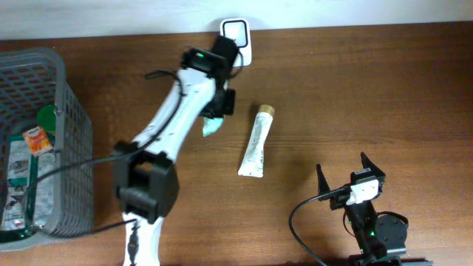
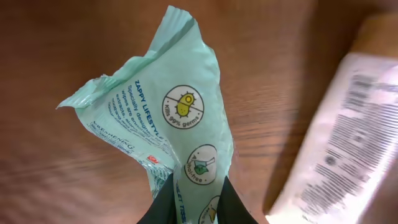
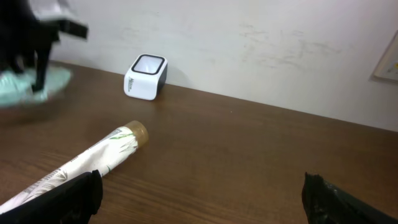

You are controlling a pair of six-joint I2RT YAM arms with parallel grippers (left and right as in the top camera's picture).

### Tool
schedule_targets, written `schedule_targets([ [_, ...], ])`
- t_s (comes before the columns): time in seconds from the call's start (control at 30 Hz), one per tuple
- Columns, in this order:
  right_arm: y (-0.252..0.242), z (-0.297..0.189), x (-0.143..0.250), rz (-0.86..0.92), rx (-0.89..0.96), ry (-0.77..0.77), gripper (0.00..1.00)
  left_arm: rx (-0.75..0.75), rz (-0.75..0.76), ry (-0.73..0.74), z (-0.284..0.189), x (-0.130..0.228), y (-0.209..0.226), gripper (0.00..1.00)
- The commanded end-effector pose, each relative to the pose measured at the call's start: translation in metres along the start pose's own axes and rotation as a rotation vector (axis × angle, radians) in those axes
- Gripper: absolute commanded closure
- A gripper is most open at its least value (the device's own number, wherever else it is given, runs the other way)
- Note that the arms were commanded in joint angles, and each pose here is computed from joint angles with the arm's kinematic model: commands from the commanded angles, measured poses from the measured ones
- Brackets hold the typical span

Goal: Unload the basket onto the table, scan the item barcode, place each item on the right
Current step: 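Place the mint-green packet left of the tube and release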

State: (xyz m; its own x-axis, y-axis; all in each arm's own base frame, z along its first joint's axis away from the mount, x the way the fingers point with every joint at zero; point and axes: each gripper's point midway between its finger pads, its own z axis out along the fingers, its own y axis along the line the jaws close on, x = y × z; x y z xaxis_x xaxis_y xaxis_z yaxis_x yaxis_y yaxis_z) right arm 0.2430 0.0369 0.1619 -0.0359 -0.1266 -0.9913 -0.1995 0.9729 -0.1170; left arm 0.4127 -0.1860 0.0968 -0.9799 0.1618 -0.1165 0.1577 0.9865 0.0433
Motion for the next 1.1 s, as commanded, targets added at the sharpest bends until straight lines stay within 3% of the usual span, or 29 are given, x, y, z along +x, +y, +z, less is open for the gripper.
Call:
schedule_targets([
  [0.0, 0.001, 0.000, 0.002, 0.012, -0.004, 0.001, 0.02, -0.055, 0.097, 0.084, 0.040, 0.015, -0.020, 1.00],
  [0.1, 0.001, 0.000, 0.002, 0.012, -0.004, 0.001, 0.02, -0.066, 0.200, 0.129, 0.060, 0.030, -0.047, 0.97],
  [0.13, 0.001, 0.000, 0.002, 0.012, -0.004, 0.001, 0.02, -0.064, 0.230, 0.123, 0.062, 0.031, -0.055, 0.63],
  [0.17, 0.001, 0.000, 0.002, 0.012, -0.004, 0.001, 0.02, -0.064, 0.244, 0.102, 0.061, 0.029, -0.061, 0.18],
  [0.2, 0.001, 0.000, 0.002, 0.012, -0.004, 0.001, 0.02, -0.062, 0.247, 0.085, 0.062, 0.026, -0.064, 0.05],
  [0.3, 0.001, 0.000, 0.002, 0.012, -0.004, 0.001, 0.02, -0.081, 0.222, 0.052, 0.050, 0.012, -0.052, 0.06],
  [0.37, 0.001, 0.000, 0.002, 0.012, -0.004, 0.001, 0.02, -0.084, 0.167, -0.022, 0.016, -0.013, -0.032, 0.08],
  [0.47, 0.001, 0.000, 0.002, 0.012, -0.004, 0.001, 0.02, -0.049, 0.047, -0.196, -0.063, -0.052, 0.011, 0.09],
  [0.53, 0.001, 0.000, 0.002, 0.012, -0.004, 0.001, 0.02, -0.044, -0.079, -0.338, -0.133, -0.066, 0.069, 0.08],
  [0.67, 0.001, 0.000, 0.002, 0.012, -0.004, 0.001, 0.02, -0.095, -0.367, -0.539, -0.226, -0.046, 0.194, 0.09],
  [0.77, 0.001, 0.000, 0.002, 0.012, -0.004, 0.001, 0.02, -0.174, -0.577, -0.627, -0.270, -0.004, 0.282, 0.09],
  [0.93, 0.001, 0.000, 0.002, 0.012, -0.004, 0.001, 0.02, -0.271, -0.976, -0.562, -0.258, 0.072, 0.400, 0.06],
  [1.07, 0.001, 0.000, 0.002, 0.012, -0.004, 0.001, 0.02, -0.141, -1.031, -0.461, -0.193, 0.095, 0.441, 0.07],
])
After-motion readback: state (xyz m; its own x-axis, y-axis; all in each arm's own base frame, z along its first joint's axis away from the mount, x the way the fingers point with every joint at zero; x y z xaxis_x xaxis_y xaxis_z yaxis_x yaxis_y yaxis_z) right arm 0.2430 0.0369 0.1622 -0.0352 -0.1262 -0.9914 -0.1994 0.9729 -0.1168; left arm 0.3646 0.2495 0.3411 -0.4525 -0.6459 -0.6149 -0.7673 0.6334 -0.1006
